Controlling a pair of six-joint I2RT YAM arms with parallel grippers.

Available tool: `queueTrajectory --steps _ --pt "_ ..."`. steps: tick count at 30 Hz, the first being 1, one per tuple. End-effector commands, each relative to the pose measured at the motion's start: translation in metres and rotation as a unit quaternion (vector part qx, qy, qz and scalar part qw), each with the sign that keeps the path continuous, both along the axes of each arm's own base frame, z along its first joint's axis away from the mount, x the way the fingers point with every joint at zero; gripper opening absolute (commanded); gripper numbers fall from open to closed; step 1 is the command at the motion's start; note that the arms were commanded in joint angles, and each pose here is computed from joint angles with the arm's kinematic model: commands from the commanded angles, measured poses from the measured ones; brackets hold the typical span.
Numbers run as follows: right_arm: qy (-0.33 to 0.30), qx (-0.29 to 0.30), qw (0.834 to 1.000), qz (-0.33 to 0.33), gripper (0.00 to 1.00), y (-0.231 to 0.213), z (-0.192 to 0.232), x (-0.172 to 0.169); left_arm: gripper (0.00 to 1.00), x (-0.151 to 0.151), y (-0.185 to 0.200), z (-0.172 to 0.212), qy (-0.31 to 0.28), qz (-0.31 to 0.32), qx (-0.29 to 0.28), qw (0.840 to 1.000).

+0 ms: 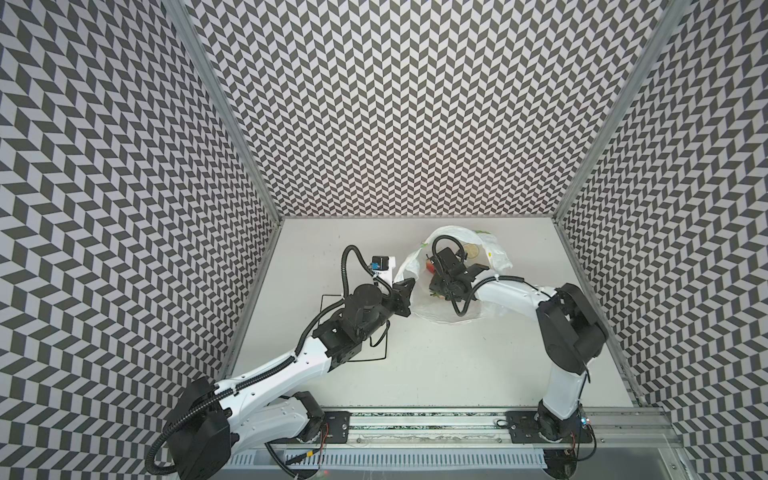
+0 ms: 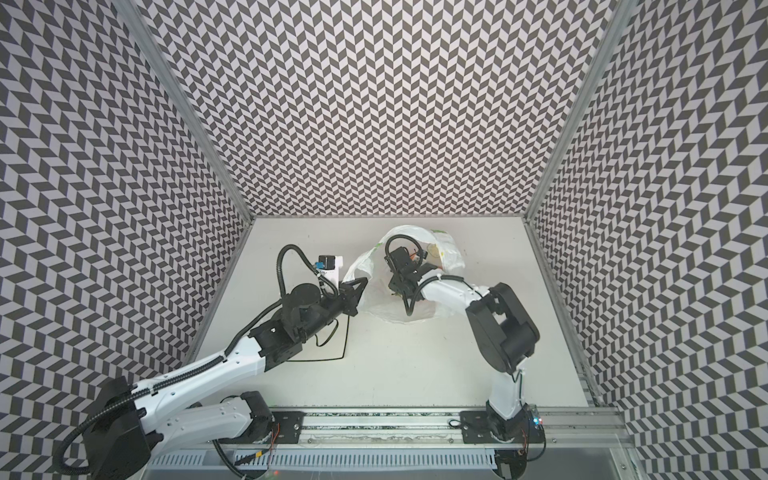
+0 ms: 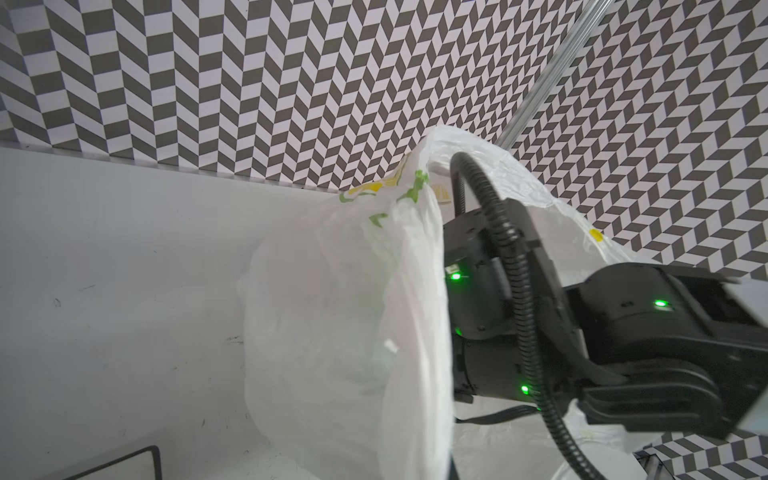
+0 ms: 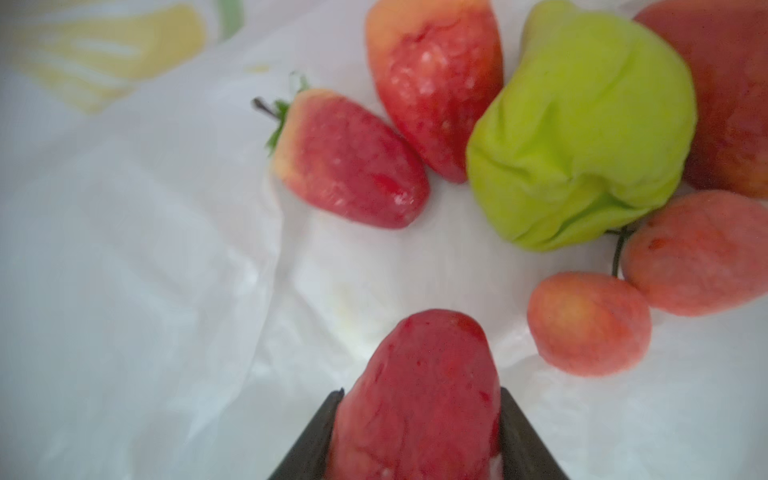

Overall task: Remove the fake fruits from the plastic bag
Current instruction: 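Lower the right gripper into the bag and grasp a red strawberry, then lift the strawberry out and carry it to the black-outlined square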

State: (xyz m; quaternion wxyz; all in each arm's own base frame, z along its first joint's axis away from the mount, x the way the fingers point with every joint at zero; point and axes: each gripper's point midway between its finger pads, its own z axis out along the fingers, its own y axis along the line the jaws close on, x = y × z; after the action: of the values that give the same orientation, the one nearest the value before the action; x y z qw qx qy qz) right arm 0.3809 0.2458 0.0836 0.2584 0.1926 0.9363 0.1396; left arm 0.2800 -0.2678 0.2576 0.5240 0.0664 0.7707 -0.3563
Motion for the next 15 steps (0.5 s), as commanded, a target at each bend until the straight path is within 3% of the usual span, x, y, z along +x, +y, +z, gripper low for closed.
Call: queueTrajectory --steps 1,6,15 --pt "-0.062 0.008 0.993 0.103 0.32 0.017 0.035 -0.007 0.0 0.005 0.001 0.008 -0.011 0.011 -0.001 1.0" --pt "-0.09 -0.005 0.976 0.199 0.32 0.015 0.055 -0.039 0.0 0.012 -0.002 0.002 -0.007 0.014 0.002 1.0" --pt "-0.163 0.003 0.94 0.301 0.32 0.005 0.104 -0.082 0.0 0.023 -0.005 -0.002 -0.001 0.023 0.01 1.0"
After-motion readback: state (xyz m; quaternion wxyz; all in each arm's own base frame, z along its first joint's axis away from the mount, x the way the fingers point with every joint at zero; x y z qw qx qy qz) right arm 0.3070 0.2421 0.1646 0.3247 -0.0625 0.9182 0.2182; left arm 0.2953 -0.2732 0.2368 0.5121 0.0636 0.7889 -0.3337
